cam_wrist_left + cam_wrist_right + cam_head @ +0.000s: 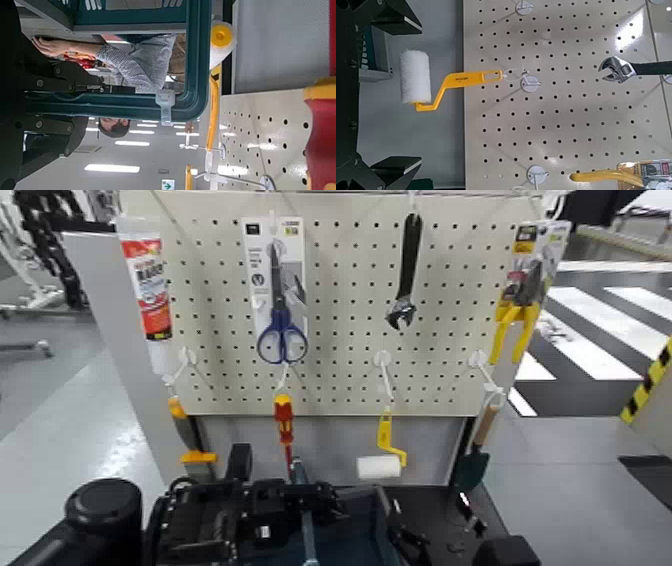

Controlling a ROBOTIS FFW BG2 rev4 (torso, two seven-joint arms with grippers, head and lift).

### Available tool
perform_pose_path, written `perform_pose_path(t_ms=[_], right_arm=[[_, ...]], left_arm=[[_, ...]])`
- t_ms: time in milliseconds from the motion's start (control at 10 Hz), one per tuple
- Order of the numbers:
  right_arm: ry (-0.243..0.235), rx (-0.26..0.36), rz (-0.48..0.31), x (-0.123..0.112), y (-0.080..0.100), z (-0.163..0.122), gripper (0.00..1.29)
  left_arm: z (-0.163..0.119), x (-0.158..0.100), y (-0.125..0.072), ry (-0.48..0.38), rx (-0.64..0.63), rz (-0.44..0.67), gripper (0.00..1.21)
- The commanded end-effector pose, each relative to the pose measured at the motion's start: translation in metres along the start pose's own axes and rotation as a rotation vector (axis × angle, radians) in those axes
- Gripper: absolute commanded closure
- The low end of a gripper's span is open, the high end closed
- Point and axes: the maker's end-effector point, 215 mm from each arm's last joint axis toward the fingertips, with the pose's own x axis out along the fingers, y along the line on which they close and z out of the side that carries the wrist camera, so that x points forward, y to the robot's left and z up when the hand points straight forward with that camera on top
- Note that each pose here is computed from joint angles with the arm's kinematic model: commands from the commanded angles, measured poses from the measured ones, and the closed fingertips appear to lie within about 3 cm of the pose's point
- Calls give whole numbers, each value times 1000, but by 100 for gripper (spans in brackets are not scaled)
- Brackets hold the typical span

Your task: Place the crate on the table.

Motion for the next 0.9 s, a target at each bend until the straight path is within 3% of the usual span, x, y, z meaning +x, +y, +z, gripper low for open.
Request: perform_pose_path(t_ms=[100, 900], right_arm=[[-2, 0, 0, 0, 0, 1, 14], [-5, 4, 2, 1, 2, 0, 14]], left_arm=[[1, -2, 12, -6, -18, 15, 118], [10, -2, 23, -17, -14, 19, 118]])
